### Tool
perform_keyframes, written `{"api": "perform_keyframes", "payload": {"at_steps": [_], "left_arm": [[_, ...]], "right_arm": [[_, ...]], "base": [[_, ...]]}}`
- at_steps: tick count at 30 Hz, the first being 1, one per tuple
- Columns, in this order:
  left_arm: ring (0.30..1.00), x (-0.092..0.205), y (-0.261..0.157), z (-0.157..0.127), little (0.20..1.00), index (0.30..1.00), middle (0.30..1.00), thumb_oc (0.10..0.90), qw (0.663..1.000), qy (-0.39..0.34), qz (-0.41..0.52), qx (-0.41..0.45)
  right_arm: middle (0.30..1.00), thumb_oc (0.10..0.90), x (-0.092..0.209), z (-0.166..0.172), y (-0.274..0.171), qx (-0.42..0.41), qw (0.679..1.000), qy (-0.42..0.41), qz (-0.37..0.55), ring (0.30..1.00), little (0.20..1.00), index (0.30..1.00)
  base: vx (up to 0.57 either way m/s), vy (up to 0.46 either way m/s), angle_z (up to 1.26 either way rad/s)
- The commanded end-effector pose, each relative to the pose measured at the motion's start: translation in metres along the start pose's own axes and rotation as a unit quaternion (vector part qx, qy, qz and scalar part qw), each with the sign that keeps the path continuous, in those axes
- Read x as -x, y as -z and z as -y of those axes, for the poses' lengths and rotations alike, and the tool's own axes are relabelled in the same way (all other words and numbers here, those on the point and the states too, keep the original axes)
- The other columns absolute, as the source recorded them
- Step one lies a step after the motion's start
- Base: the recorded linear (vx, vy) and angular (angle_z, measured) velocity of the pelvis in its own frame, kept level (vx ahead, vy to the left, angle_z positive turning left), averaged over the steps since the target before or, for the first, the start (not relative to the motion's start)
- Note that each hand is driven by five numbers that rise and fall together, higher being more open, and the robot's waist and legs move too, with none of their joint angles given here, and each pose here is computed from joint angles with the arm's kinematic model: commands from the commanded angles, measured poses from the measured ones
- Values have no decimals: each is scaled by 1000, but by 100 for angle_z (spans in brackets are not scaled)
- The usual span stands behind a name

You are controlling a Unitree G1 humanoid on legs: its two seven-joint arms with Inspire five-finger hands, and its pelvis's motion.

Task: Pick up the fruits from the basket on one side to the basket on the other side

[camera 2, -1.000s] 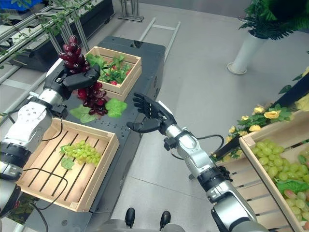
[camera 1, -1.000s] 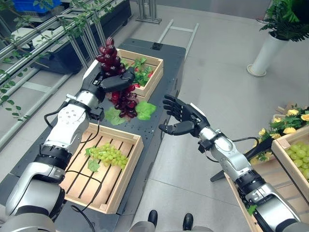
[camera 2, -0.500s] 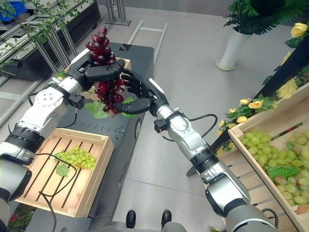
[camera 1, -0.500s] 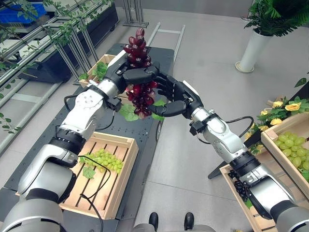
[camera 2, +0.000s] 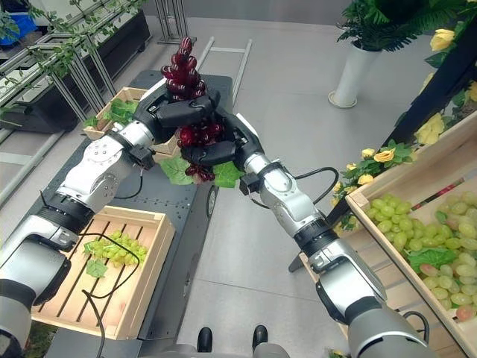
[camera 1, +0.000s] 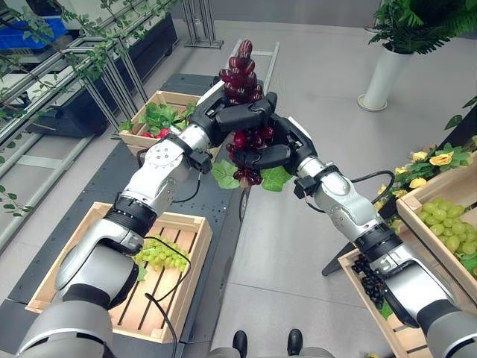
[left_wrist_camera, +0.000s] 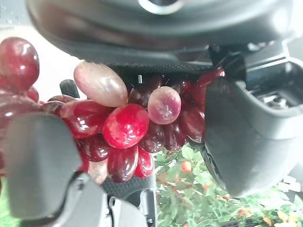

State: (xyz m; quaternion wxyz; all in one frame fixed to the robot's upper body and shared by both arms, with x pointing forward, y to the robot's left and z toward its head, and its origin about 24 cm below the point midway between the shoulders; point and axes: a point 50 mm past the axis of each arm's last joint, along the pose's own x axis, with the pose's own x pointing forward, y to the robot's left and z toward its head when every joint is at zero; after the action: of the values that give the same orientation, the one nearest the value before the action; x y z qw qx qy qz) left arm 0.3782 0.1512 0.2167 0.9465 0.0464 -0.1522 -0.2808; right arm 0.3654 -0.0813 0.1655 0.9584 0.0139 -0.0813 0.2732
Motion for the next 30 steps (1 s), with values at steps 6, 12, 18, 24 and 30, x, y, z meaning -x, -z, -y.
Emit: {"api": "perform_keyframes", "payload": {"at_steps": [6,12,18,24,30], "left_arm": [[300,-34,-94,13,300,300,300,400,978,26,202,54],[300,-38,-98,31,300,300,300,400,971,55,221,71],[300,-41,-102,41,300,300,300,400,968,76,227,77],[300,-40,-96,41,300,300,300,400,975,65,207,52],[300,-36,-80,26,300,300,300,400,983,28,178,47]], "right_arm": [[900,800,-25,-18,-20,-8,999,-36,18,900,900,900],[900,800,-31,-23,-27,-33,999,-37,20,900,900,900],[900,800,-35,-17,-31,-91,995,-22,31,900,900,900],[300,400,-33,-14,-52,-68,991,10,116,300,300,300],[300,400,-26,-12,-67,-78,980,27,183,300,300,300]], "base": [[-2,2,-2],[0,0,0],[8,-1,-1],[0,0,0],[0,0,0]]}}
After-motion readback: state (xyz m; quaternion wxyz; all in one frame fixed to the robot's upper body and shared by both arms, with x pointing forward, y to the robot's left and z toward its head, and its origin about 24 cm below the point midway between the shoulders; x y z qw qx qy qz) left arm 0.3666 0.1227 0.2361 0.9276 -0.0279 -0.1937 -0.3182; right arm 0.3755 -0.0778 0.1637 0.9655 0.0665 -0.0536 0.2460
